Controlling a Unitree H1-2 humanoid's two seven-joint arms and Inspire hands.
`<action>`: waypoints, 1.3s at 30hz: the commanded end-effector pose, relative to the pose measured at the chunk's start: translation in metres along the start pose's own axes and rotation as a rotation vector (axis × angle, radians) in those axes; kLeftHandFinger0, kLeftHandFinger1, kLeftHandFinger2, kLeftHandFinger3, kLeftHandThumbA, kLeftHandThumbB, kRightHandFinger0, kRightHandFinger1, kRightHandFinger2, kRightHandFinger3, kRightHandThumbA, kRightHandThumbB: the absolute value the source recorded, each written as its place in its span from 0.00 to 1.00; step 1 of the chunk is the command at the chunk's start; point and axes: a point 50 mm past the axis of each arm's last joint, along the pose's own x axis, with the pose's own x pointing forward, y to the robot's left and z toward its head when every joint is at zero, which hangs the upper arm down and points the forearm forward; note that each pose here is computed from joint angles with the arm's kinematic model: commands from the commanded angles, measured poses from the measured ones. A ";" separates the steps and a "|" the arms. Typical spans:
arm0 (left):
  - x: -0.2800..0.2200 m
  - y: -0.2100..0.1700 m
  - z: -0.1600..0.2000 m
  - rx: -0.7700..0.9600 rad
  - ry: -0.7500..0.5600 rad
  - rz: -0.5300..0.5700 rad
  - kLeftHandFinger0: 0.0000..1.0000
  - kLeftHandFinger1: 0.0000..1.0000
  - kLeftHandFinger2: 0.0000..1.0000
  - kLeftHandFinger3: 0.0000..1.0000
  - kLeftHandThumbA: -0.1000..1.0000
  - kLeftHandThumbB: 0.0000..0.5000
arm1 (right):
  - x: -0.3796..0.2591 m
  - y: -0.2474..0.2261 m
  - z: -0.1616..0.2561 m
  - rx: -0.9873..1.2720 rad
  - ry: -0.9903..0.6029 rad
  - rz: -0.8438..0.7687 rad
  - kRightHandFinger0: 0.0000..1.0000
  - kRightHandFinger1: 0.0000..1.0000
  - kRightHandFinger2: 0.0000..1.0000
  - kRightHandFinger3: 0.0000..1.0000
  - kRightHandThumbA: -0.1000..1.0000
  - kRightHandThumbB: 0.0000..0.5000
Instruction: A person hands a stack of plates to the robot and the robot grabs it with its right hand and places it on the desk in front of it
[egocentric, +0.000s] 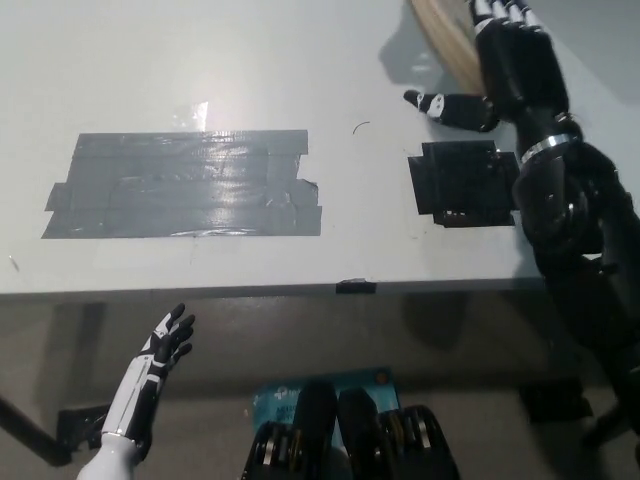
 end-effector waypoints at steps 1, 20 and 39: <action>0.006 0.007 0.014 0.022 -0.066 -0.007 1.00 1.00 1.00 1.00 1.00 0.43 | 0.009 -0.017 0.014 -0.078 -0.013 0.052 1.00 1.00 1.00 1.00 0.71 1.00; 0.012 0.010 0.020 0.030 -0.083 -0.021 1.00 1.00 1.00 1.00 1.00 0.35 | 0.018 -0.003 -0.019 -0.114 0.070 -0.194 0.00 0.47 0.89 0.81 0.00 0.39; 0.017 0.012 0.021 0.035 -0.081 -0.029 1.00 1.00 1.00 1.00 1.00 0.34 | -0.003 -0.080 0.001 -0.084 -0.170 -0.633 0.00 0.49 0.90 0.93 0.00 0.37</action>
